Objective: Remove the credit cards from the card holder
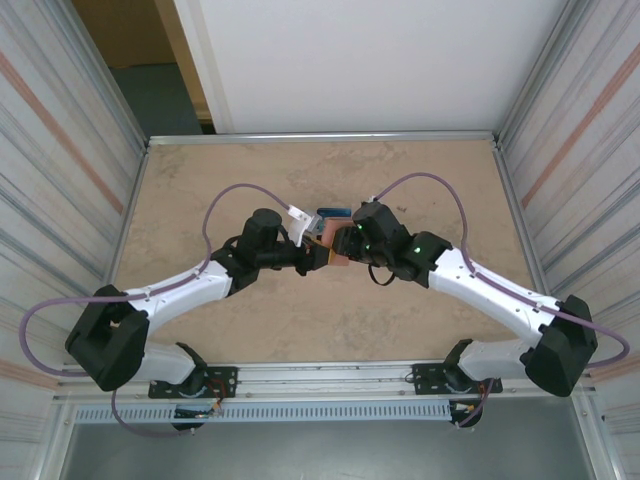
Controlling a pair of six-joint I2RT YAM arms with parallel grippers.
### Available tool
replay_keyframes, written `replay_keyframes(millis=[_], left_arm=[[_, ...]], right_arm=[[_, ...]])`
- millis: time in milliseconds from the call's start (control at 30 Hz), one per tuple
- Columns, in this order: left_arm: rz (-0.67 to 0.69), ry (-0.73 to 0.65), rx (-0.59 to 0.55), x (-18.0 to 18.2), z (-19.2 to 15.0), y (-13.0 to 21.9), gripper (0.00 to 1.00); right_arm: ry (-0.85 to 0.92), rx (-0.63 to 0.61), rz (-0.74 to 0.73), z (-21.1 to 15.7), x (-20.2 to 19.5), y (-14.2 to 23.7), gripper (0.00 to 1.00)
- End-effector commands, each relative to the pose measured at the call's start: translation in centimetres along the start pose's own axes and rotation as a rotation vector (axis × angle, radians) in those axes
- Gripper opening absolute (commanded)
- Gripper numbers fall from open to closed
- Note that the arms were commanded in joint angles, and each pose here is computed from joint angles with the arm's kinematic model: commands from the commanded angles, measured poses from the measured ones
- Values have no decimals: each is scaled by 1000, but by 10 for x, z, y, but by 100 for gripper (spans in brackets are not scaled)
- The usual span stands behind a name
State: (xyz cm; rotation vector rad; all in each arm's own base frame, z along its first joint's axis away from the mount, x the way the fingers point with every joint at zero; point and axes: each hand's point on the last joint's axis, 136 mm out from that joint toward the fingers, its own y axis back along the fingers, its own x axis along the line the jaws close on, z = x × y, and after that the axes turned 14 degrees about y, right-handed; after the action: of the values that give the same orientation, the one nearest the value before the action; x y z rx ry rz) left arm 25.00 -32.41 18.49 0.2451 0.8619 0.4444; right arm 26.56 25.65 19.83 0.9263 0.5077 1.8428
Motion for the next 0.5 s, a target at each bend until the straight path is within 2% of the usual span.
replay_keyframes(millis=[0, 233, 467], left_arm=[[-110, -67, 13, -29, 4, 0, 0], [-88, -61, -8, -26, 7, 1, 0], [-72, -65, -33, -25, 11, 5, 0]], right_arm=[[-12, -19, 5, 10, 6, -3, 44], [-9, 10, -35, 2, -4, -6, 34], [-17, 16, -49, -2, -11, -8, 30]])
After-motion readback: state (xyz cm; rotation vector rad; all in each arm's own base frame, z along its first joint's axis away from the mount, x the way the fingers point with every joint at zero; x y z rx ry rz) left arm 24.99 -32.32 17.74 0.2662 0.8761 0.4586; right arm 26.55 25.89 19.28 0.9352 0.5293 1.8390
